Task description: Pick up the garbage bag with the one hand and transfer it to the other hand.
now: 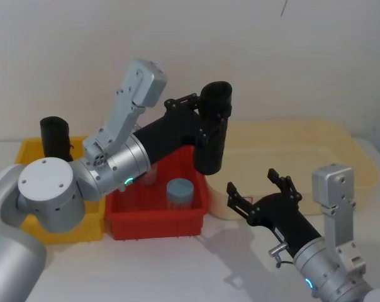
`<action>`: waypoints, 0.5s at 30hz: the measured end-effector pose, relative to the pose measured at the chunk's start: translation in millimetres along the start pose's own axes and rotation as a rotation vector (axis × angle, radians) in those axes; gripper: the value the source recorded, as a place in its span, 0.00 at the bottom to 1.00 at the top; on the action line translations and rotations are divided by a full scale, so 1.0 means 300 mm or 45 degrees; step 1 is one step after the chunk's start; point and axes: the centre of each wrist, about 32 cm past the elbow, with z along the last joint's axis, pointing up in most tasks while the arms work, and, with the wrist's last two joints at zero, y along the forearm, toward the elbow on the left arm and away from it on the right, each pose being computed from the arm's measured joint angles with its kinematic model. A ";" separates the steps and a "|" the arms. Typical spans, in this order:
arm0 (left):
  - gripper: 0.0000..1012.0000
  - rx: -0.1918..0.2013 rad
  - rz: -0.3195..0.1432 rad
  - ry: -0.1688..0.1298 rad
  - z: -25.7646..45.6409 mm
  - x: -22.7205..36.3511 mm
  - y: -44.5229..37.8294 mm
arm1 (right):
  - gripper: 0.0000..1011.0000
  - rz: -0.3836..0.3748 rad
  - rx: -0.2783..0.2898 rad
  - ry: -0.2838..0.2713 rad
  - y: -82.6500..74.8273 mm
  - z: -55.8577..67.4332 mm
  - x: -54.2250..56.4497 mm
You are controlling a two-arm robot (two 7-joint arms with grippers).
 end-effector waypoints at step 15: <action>0.38 -0.005 -0.005 0.008 -0.004 -0.003 -0.004 | 0.99 0.047 0.100 -0.006 0.030 0.026 -0.067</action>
